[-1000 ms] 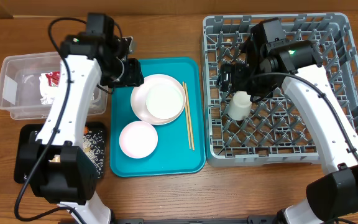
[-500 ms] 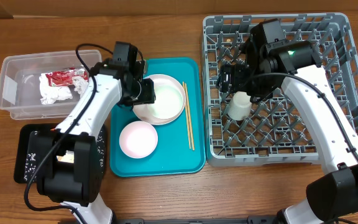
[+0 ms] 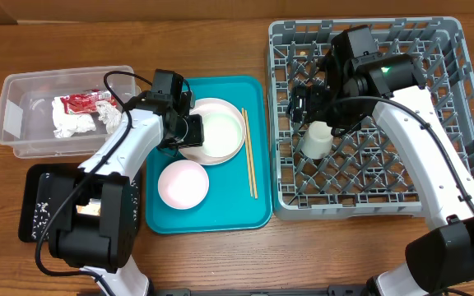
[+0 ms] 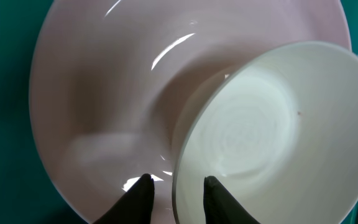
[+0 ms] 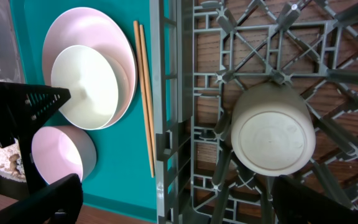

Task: Sort waste into correct bins and load items into the dishwasher
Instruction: 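Reach the left gripper to the white bowl on the teal tray and grasp its rim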

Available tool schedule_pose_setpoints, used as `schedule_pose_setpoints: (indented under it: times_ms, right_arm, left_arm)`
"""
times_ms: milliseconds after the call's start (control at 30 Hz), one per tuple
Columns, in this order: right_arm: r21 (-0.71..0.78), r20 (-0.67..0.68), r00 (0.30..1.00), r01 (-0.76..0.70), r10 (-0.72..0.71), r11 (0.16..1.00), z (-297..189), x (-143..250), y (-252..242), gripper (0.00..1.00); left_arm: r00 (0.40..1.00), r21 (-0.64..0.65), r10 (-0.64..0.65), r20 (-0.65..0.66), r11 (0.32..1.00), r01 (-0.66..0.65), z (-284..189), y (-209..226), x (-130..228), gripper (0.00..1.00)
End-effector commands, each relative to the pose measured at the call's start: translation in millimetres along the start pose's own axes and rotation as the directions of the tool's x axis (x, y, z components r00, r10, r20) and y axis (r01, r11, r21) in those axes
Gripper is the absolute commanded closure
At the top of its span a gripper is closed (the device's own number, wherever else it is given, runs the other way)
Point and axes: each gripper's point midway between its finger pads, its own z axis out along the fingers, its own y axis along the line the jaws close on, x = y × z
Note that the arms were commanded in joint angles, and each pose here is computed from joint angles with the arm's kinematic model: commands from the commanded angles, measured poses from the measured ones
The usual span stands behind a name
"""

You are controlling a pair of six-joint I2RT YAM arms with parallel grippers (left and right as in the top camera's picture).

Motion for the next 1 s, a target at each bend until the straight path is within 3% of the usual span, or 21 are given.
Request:
schedule_pose_setpoints:
  times_ms: [0, 33, 267, 500, 700, 800, 967]
  right_arm:
    - [-0.003, 0.001, 1.000, 0.009, -0.009, 1.000, -1, 2, 2, 0.00]
    - [-0.003, 0.001, 1.000, 0.009, -0.009, 1.000, -1, 2, 2, 0.00]
    - [-0.001, -0.005, 1.000, 0.007, -0.007, 1.000, -1, 4, 1, 0.00]
    - [-0.002, -0.001, 1.000, 0.008, -0.008, 1.000, -1, 2, 2, 0.00]
    - [-0.006, -0.003, 1.000, 0.002, -0.002, 1.000, -1, 3, 3, 0.00]
    - [-0.020, -0.005, 1.000, 0.012, -0.012, 1.000, 0, 5, 11, 0.11]
    - [-0.039, -0.003, 0.997, 0.074, -0.074, 0.996, 7, 12, 36, 0.12]
  left_arm:
    - [1.000, -0.007, -0.004, 0.015, 1.000, 0.004, -1, -1, -1, 0.89]
    - [1.000, -0.006, -0.003, 0.019, 1.000, 0.003, -2, -1, -2, 0.96]
    - [0.998, 0.004, 0.005, 0.058, 1.000, -0.006, -16, -8, -18, 0.96]
    - [0.994, 0.011, 0.024, 0.110, 1.000, -0.026, -72, -27, -43, 0.96]
    - [0.996, 0.066, 0.044, 0.084, 0.997, -0.049, -102, -53, -41, 0.96]
    - [0.995, 0.071, 0.068, 0.071, 0.995, -0.073, -102, -64, -35, 0.96]
    - [0.992, 0.083, 0.109, 0.069, 0.990, -0.115, -99, -81, -29, 0.96]
